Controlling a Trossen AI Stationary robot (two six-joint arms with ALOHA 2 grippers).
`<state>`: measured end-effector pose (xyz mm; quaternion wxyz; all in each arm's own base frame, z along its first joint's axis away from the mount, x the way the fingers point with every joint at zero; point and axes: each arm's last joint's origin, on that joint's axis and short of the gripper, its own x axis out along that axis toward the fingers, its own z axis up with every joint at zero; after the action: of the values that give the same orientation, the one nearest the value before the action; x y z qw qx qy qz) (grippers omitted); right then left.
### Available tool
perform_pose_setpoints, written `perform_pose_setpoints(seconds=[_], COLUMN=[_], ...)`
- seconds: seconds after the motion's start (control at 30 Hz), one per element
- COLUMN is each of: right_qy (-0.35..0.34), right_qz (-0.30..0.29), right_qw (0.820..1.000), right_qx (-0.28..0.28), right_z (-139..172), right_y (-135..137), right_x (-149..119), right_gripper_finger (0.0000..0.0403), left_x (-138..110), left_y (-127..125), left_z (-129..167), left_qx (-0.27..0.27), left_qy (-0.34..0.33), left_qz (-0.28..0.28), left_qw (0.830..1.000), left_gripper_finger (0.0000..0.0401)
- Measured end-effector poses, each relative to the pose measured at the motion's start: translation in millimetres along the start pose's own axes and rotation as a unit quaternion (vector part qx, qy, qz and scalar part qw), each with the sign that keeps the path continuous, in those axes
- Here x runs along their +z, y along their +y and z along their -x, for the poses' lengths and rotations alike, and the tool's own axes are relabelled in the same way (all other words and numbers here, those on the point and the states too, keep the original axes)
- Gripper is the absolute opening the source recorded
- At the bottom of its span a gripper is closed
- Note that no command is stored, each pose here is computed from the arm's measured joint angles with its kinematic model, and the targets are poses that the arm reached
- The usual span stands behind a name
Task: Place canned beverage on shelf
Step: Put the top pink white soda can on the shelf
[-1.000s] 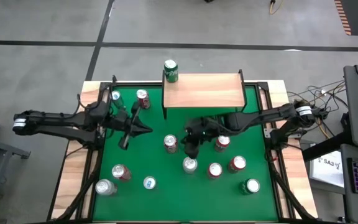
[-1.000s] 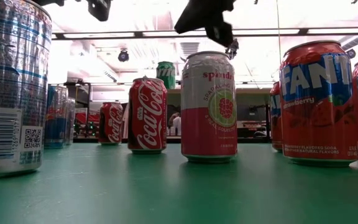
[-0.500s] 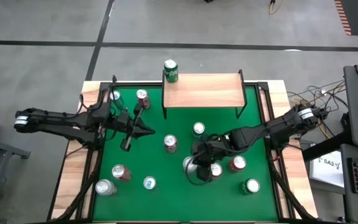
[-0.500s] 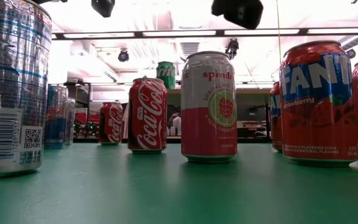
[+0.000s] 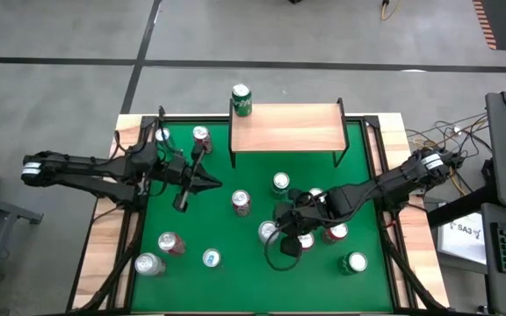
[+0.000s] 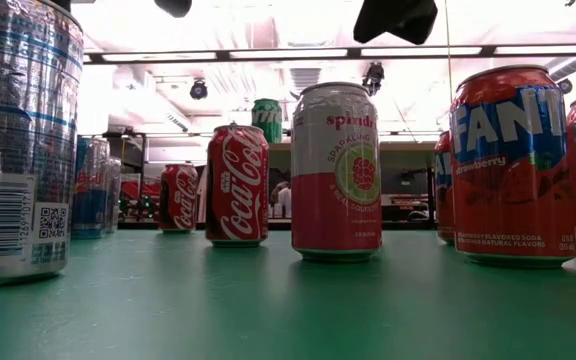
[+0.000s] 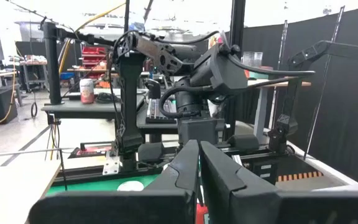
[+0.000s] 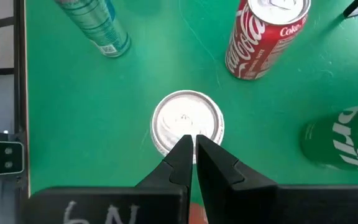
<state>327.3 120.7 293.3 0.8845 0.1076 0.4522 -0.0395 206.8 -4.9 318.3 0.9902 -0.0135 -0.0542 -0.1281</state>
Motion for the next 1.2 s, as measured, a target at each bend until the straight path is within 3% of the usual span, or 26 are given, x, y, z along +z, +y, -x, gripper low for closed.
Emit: perform_pose_setpoints(seconds=[0.47,0.8,1.2], right_qy=[-0.006,0.01,0.028], right_qz=[0.077,0.09,0.094], right_qw=[0.997,0.995,0.992], right_qx=[0.012,-0.051,-0.075], right_z=[-4,-8,-8], right_y=[22,18,15], right_x=[13,9,5], right_gripper_finger=[0.0013,0.0013,0.0013], left_x=[-7,-11,-11], left_y=[2,-5,-5], left_z=[-14,-25,-25], left_qx=[-0.008,0.001,0.004], left_qy=[-0.03,-0.049,-0.048], left_qz=[0.044,0.029,0.029], left_qw=[0.999,0.998,0.998], left_gripper_finger=[0.0,0.0,0.0])
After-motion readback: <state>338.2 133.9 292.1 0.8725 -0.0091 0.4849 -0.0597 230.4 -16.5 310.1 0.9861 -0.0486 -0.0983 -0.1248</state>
